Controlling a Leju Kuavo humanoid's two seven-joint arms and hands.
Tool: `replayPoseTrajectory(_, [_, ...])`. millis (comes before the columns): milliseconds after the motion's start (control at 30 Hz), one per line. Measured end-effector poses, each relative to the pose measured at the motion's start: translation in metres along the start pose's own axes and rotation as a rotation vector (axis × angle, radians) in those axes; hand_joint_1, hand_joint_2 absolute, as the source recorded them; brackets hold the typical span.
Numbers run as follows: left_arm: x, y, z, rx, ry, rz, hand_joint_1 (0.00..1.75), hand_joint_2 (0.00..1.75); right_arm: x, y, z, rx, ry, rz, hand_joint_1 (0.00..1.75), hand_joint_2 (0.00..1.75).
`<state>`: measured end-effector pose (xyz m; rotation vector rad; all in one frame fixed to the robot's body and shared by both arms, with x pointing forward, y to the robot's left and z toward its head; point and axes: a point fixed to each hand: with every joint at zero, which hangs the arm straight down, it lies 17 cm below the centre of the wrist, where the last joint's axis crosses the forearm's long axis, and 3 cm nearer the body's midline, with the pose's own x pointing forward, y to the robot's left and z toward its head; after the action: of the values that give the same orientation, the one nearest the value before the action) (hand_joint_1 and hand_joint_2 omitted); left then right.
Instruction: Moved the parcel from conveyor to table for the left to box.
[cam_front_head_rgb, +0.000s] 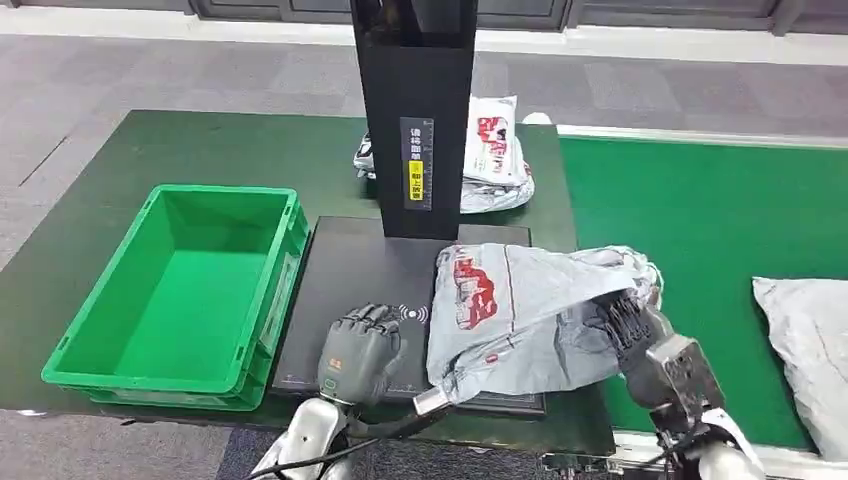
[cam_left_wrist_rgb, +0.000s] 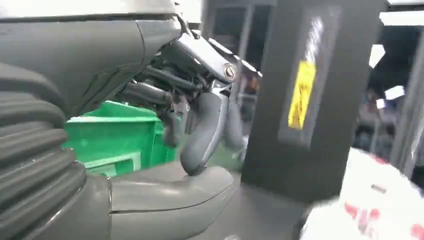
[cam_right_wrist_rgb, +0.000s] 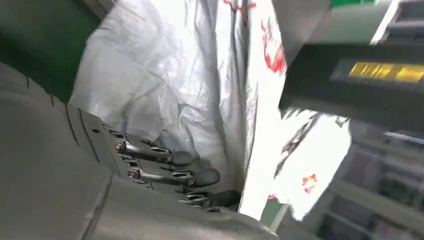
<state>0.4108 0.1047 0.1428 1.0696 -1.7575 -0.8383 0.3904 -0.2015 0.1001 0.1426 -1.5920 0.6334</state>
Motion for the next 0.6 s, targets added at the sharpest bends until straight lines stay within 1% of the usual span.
replayPoseTrajectory(100, [0.000,0.014,-0.005,0.063,0.019,0.054,0.00,1.75,-0.004,0.000,-0.037,-0.008,0.024,-0.044,0.00,0.00])
replayPoseTrajectory(233, [-0.001,0.018,-0.006,0.082,0.033,0.076,0.00,1.75,-0.003,0.008,-0.059,0.015,0.038,-0.071,0.00,0.00])
replayPoseTrajectory(333, [-0.003,0.022,-0.008,0.108,0.041,0.104,0.00,1.75,-0.008,0.023,-0.086,0.038,0.084,-0.089,0.00,0.00])
replayPoseTrajectory(467, [-0.004,0.022,-0.009,0.113,0.024,0.119,0.00,1.75,0.010,0.049,-0.128,0.084,0.076,-0.113,0.00,0.00])
replayPoseTrajectory(600, [-0.010,0.025,-0.008,0.124,0.014,0.138,0.00,1.75,0.037,0.081,-0.155,0.180,0.042,-0.166,0.00,0.00])
